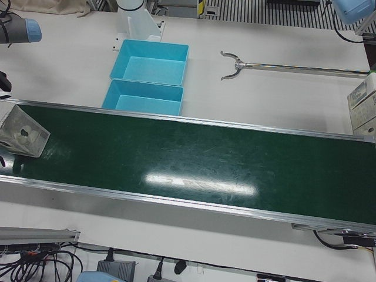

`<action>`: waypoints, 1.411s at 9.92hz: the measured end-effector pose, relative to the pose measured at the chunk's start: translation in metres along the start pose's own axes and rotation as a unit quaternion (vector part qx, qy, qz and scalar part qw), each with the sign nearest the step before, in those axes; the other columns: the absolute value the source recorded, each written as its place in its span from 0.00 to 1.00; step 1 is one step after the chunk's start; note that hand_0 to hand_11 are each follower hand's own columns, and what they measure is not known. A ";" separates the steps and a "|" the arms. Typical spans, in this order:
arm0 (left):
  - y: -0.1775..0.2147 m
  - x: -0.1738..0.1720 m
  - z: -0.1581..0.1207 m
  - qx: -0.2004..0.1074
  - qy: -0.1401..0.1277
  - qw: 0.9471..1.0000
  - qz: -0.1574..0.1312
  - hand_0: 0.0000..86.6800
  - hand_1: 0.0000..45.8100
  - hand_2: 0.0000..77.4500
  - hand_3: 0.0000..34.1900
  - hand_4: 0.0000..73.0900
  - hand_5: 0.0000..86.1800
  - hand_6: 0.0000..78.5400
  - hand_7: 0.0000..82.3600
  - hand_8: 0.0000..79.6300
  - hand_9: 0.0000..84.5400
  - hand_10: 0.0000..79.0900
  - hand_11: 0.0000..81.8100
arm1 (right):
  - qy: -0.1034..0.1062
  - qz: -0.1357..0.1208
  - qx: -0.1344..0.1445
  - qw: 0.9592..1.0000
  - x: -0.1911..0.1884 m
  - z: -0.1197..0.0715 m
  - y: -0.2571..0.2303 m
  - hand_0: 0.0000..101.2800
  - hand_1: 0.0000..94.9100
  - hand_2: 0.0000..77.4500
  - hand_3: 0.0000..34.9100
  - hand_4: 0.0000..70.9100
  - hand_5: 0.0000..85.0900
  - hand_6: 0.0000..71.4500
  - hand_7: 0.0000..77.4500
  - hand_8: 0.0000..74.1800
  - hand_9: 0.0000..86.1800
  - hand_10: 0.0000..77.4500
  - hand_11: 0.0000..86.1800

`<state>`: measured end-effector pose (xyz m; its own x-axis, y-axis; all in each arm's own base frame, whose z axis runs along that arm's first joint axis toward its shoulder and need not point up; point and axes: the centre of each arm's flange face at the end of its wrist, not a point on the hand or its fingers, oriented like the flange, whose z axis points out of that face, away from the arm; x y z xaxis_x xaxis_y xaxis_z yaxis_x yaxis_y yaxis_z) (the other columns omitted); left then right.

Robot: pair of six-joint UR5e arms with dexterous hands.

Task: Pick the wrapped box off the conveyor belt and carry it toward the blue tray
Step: 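Lift the box off the belt and swing it over the blue tray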

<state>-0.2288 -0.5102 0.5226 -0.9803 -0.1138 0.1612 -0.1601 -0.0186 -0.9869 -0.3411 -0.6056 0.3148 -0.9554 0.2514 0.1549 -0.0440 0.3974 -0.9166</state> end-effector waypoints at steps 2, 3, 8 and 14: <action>0.000 0.000 0.000 0.000 0.000 1.000 0.000 0.00 0.00 0.01 0.00 0.00 0.01 0.00 0.01 0.01 0.00 0.01 0.00 | -0.006 0.002 0.001 1.000 -0.001 0.001 0.001 0.41 0.07 0.37 0.78 0.43 0.38 0.24 0.45 0.24 0.23 0.22 0.23; 0.000 0.000 0.000 0.000 0.000 1.000 0.000 0.00 0.00 0.01 0.00 0.00 0.01 0.00 0.01 0.01 0.01 0.01 0.00 | -0.010 0.005 0.000 1.000 -0.002 0.001 0.003 0.41 0.07 0.37 0.78 0.43 0.38 0.24 0.45 0.24 0.23 0.22 0.23; 0.000 0.000 0.000 0.000 0.000 1.000 0.000 0.00 0.00 0.01 0.00 0.00 0.01 0.00 0.01 0.01 0.00 0.01 0.00 | -0.025 0.064 -0.073 0.995 0.018 -0.011 0.101 0.37 0.02 0.43 0.31 0.52 0.46 0.50 0.67 0.37 0.50 0.38 0.48; 0.000 0.000 0.000 0.000 0.000 1.000 0.000 0.00 0.00 0.01 0.00 0.00 0.01 0.00 0.01 0.00 0.00 0.01 0.00 | -0.010 0.116 -0.133 0.984 0.116 -0.079 0.241 0.42 0.01 0.46 0.15 0.48 0.54 0.52 0.75 0.12 0.30 0.18 0.30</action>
<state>-0.2288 -0.5102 0.5227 -0.9803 -0.1138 0.1612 -0.1601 -0.0186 -0.9869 -0.4397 -0.4103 0.1409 -0.9362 0.3467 -0.0578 0.2522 0.5480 -0.7975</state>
